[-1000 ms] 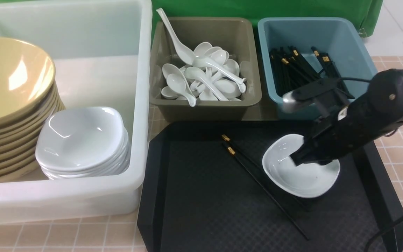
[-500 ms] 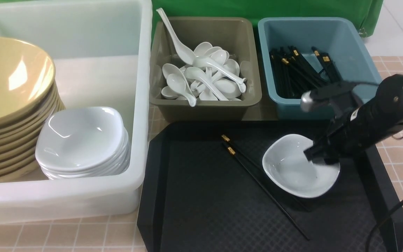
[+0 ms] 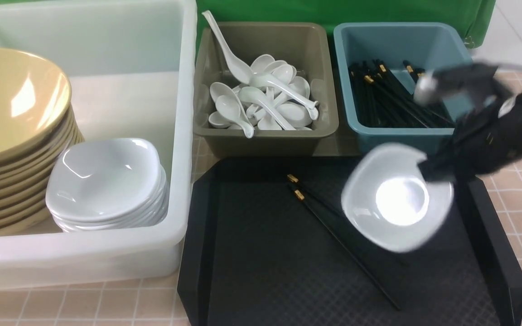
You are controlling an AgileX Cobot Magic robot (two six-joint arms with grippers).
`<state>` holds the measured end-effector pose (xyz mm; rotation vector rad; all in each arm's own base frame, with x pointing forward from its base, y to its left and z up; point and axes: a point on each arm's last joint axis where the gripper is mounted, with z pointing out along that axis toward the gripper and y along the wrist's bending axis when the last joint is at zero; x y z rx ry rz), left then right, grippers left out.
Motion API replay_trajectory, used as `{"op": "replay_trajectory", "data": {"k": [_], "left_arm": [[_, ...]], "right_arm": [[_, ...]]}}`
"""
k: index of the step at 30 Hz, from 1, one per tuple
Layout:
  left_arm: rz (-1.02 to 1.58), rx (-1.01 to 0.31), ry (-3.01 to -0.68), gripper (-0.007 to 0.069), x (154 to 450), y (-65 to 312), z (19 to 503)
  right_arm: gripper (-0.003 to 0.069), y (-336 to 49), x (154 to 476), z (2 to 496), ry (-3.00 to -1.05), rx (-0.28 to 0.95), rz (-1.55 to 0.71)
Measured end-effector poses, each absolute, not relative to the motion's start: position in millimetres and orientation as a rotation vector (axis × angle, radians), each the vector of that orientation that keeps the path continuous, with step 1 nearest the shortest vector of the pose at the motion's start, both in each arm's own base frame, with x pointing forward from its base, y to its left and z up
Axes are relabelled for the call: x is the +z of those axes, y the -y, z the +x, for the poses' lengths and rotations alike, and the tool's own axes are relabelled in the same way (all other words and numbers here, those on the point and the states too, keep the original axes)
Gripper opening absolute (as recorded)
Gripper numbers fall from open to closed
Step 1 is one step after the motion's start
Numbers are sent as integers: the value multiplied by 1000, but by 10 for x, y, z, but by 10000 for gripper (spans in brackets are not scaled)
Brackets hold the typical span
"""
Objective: On brown table put chopsticks spoon bowls plates into blue grey white boxes.
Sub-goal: 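Reach for and grasp the small white dish on the black tray, then place the white bowl into the white bin on top of the stacked bowls with the right gripper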
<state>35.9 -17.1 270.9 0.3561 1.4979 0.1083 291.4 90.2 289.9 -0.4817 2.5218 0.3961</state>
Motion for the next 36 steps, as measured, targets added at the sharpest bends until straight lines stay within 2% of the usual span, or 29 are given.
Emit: {"op": "replay_trajectory", "data": {"k": [5,8,11,16,20,22,26,27,29,30,33,35,36], "left_arm": [[356,108,-1498,7,2709,171,359],[356,108,-1498,7,2709,171,359],[356,108,-1498,7,2709,171,359],[358,107,-1500,7,2707,172,358],[359,106,-1501,7,2706,173,358],[360,106,-1502,7,2704,174,358],[361,105,-1504,7,2703,175,358],[361,105,-1504,7,2703,175,358],[362,104,-1505,7,2702,175,358],[362,104,-1505,7,2702,175,358],[362,104,-1505,7,2702,175,358],[361,105,-1504,7,2703,175,358],[361,105,-1503,7,2703,175,358]], "right_arm": [[76,-1354,3517,2801,-2175,724,-551],[76,-1773,3624,2786,-2011,849,-605],[76,-2325,3479,2833,-1920,908,-660],[76,-3102,3084,2969,-1871,854,-800],[100,-3439,2798,3094,-1898,857,-812],[148,-3490,2725,3128,-1914,865,-810],[311,-3433,2794,3113,-1901,879,-880],[319,-3425,2805,3110,-1899,879,-887],[405,-3262,3057,3048,-1865,866,-976],[421,-3184,3164,3035,-1861,862,-978],[447,-2882,3447,2987,-1876,760,-1044],[454,-2481,3630,2964,-1995,594,-1057],[454,-2381,3646,2969,-2044,560,-1036]]}}
